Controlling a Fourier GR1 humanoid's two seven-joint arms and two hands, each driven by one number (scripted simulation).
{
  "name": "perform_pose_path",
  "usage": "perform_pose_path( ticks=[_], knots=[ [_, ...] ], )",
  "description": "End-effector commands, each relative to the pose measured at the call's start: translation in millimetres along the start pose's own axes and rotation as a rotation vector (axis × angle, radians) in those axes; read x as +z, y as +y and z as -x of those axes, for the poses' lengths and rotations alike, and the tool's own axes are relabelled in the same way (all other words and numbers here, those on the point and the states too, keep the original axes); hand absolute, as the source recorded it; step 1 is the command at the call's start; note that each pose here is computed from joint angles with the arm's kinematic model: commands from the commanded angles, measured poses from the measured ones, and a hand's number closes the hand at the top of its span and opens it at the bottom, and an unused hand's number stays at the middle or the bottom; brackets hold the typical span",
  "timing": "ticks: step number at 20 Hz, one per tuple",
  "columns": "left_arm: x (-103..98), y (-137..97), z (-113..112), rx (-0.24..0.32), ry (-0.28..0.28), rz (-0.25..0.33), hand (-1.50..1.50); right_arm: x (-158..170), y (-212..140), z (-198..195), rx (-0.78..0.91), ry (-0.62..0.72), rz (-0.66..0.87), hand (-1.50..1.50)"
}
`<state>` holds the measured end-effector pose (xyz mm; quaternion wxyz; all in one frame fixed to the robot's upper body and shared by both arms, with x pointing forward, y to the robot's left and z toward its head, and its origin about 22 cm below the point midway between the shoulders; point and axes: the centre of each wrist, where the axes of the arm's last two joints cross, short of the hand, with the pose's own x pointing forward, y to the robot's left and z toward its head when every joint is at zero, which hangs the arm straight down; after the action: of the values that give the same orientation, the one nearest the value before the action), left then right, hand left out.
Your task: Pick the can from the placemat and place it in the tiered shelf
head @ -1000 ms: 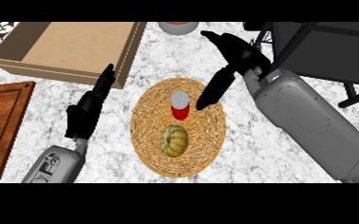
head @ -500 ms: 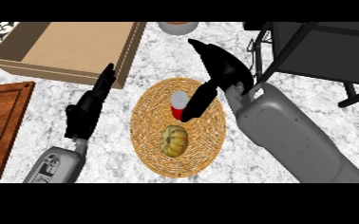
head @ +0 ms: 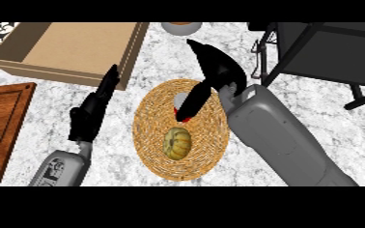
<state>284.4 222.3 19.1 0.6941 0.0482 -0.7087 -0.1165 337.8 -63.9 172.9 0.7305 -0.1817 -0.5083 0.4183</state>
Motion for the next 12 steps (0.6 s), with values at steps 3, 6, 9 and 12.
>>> perform_pose_path(
  ticks=[3, 6, 9, 12],
  knots=[
    [-3, 0, -1, -0.014, 0.011, 0.005, 0.00, -2, 15, -10, 0.014, 0.066, -0.022, -1.50],
    [4, -6, 20, -0.002, -0.001, 0.009, 0.00, -6, 28, -17, 0.020, 0.072, 0.003, -1.50],
    [-13, 3, 3, 0.009, 0.007, -0.016, 0.00, -3, 25, -8, 0.019, 0.078, -0.015, -1.50],
    [-16, 12, -9, 0.011, 0.010, -0.009, 0.00, -3, 23, 2, 0.050, 0.087, -0.021, -1.50]
  ],
)
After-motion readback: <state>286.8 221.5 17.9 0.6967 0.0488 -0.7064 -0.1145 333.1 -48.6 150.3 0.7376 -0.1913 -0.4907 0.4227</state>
